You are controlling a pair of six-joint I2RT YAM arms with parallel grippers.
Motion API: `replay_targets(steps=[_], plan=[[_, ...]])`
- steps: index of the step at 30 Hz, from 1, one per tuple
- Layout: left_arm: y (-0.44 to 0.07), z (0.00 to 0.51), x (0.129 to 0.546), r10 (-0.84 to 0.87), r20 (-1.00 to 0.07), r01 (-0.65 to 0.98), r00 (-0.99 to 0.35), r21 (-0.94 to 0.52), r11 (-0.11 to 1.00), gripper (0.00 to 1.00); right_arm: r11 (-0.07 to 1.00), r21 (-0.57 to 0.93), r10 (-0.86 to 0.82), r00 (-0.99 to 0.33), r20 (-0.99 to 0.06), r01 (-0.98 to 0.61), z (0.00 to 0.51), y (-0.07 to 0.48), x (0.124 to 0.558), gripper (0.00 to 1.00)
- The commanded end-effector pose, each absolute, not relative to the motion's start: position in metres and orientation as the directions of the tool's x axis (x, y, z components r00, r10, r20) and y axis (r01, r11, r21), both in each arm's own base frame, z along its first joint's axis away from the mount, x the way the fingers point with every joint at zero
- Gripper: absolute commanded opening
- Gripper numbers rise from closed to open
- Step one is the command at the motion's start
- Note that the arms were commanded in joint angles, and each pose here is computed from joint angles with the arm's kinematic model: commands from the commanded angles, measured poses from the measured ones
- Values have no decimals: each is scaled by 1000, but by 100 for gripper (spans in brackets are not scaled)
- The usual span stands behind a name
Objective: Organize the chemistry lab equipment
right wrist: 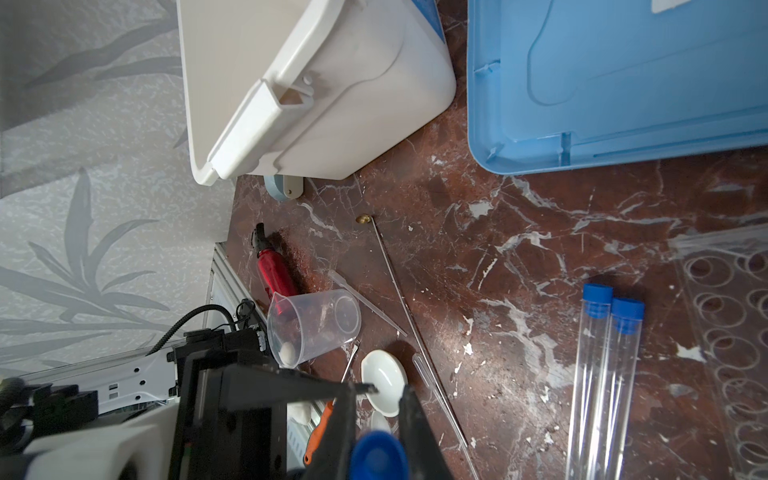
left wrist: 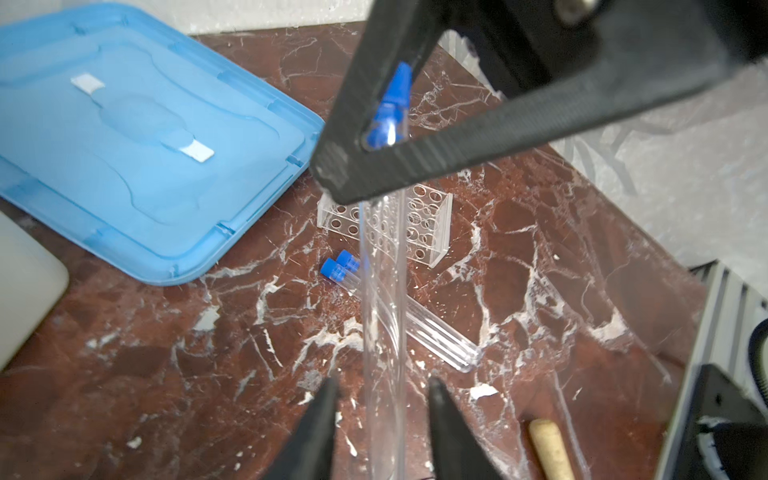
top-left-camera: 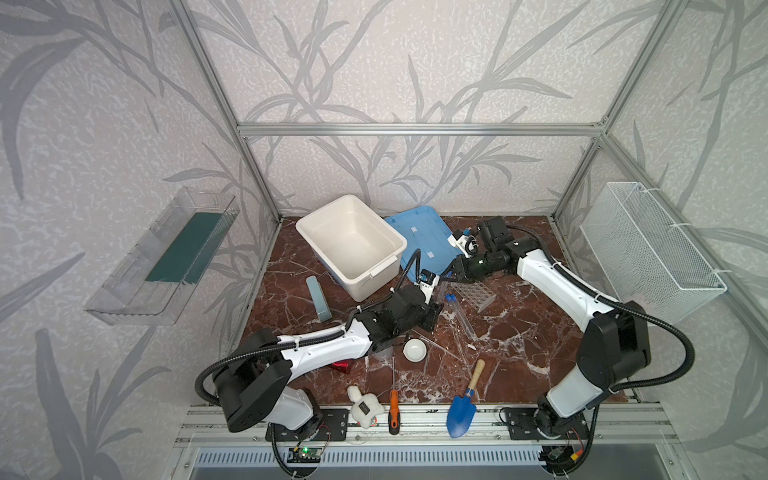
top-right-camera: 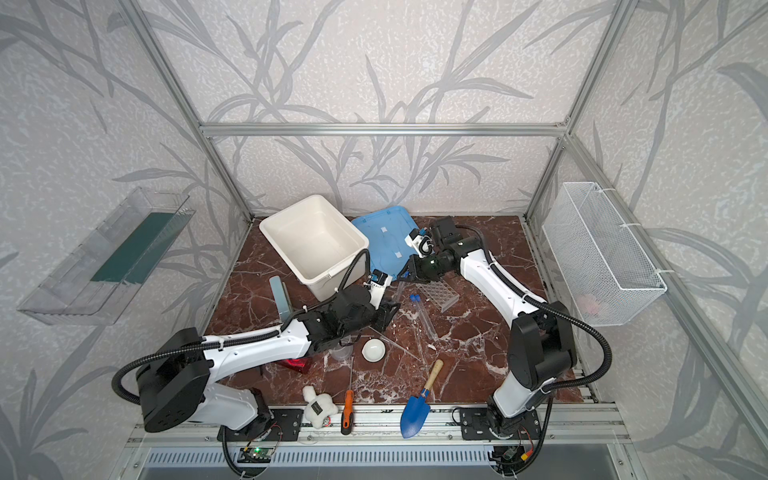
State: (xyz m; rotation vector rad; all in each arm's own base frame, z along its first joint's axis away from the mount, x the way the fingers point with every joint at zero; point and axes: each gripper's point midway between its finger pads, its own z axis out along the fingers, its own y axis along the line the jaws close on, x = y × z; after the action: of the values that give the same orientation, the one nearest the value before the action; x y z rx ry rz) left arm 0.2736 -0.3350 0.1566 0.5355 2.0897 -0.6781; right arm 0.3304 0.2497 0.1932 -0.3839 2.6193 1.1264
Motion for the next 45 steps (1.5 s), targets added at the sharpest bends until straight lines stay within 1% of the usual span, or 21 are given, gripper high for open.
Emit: replay_targets(steps=[1, 2, 3, 6, 9, 12, 15, 20, 24, 25, 27, 29, 30, 33, 35, 41, 45], plan=[[-334, 174, 280, 42, -837, 544, -546, -316, 777, 85, 711, 595, -135, -903, -408, -375, 205, 237, 331, 12], [-334, 180, 281, 3, -829, 523, -559, -350, 777, 94, 731, 565, -133, -892, -432, -383, 207, 233, 334, 12], [-334, 187, 282, -40, -816, 496, -577, -389, 776, 99, 751, 533, -128, -878, -461, -390, 211, 227, 337, 12], [-335, 208, 284, -157, -767, 425, -622, -500, 755, 99, 818, 417, -119, -826, -552, -396, 222, 208, 347, 12], [-330, 214, 287, -228, -704, 317, -672, -552, 771, 99, 888, 288, -84, -742, -666, -359, 236, 183, 359, 12], [-334, 218, 287, -220, -674, 290, -705, -557, 778, 99, 925, 202, -59, -646, -761, -322, 249, 165, 370, 12], [-340, 219, 289, -205, -660, 284, -723, -554, 782, 99, 951, 137, -56, -588, -807, -277, 254, 152, 379, 13], [-356, 214, 296, -191, -649, 291, -737, -560, 776, 99, 974, 81, -43, -523, -851, -212, 251, 139, 398, 13], [-374, 209, 306, -138, -638, 338, -758, -564, 754, 99, 976, 59, -48, -477, -878, -207, 247, 141, 415, 13], [-377, 207, 309, -133, -625, 346, -769, -581, 737, 99, 976, 53, -54, -474, -879, -210, 245, 142, 418, 13], [-384, 204, 318, -147, -570, 347, -808, -663, 664, 99, 976, 48, -57, -461, -886, -213, 241, 145, 427, 13], [-384, 202, 330, -188, -540, 329, -820, -715, 617, 99, 975, 41, -64, -456, -888, -217, 236, 147, 434, 13], [-382, 200, 335, -192, -541, 326, -819, -713, 621, 99, 976, 35, -71, -459, -886, -217, 231, 148, 439, 13], [-380, 190, 343, -153, -565, 324, -811, -652, 686, 99, 979, 54, -46, -472, -881, -195, 220, 145, 454, 13], [-380, 185, 347, -153, -563, 313, -812, -642, 700, 99, 982, 56, -39, -484, -874, -179, 215, 141, 460, 13], [-377, 163, 354, -125, -562, 276, -818, -573, 771, 99, 983, 34, -59, -491, -869, -179, 196, 140, 460, 13], [-377, 159, 354, -87, -588, 287, -804, -512, 809, 99, 984, 21, -68, -489, -870, -174, 199, 136, 455, 13]])
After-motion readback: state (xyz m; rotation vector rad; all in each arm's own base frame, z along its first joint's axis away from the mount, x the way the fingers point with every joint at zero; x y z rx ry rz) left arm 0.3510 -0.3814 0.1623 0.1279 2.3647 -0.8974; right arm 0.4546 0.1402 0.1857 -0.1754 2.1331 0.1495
